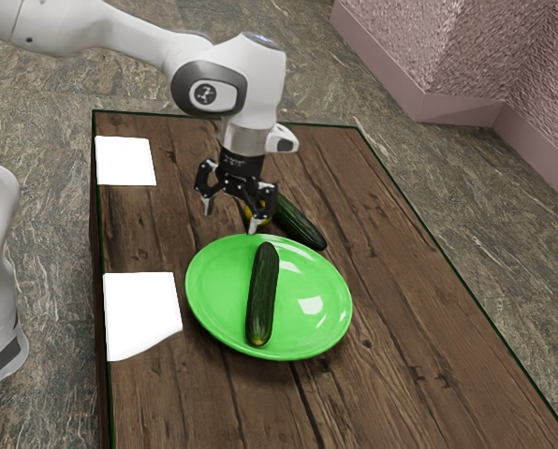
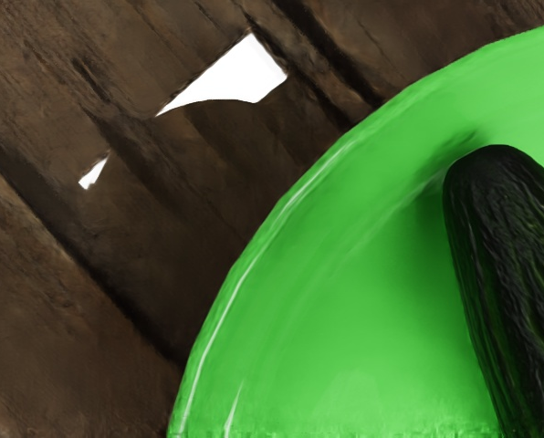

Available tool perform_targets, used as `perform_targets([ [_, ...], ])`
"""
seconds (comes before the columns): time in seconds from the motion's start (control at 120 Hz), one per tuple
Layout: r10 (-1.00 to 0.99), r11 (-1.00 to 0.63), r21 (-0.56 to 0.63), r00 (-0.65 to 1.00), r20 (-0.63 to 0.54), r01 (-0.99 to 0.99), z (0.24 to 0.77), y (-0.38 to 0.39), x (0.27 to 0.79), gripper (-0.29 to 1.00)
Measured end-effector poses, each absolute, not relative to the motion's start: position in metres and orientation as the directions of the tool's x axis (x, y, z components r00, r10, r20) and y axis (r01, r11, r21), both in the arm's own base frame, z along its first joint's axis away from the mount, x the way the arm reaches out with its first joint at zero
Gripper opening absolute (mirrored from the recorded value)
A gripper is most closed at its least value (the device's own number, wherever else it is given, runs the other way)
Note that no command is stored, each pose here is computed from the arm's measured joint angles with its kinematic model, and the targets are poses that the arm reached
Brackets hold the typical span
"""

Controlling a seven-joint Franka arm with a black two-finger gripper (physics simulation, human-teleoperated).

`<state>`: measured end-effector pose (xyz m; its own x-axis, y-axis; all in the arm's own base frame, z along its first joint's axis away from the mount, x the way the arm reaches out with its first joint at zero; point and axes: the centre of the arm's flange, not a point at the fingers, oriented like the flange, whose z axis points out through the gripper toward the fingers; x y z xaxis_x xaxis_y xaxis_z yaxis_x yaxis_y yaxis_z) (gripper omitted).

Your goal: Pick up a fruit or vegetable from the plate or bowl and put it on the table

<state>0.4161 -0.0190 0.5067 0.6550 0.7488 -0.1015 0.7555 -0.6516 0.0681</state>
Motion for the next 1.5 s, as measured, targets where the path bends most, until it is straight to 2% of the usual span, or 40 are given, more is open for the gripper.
perform_targets([
  [0.217, 0.734, -0.673, 0.03, 0.673, -0.092, 0.739, 0.499, -0.079, 0.409, 0.7],
  [0.85, 0.672, -0.736, 0.006, 0.732, -0.109, 0.677, 0.489, -0.181, 0.443, 0.7],
  [1.108, 0.68, -0.722, 0.033, 0.718, -0.152, 0.691, 0.463, -0.185, 0.459, 0.7],
  [1.417, 0.718, -0.68, 0.011, 0.669, -0.191, 0.733, 0.433, -0.16, 0.468, 0.7],
  [1.5, 0.72, -0.677, 0.008, 0.664, -0.203, 0.736, 0.425, -0.159, 0.472, 0.62],
])
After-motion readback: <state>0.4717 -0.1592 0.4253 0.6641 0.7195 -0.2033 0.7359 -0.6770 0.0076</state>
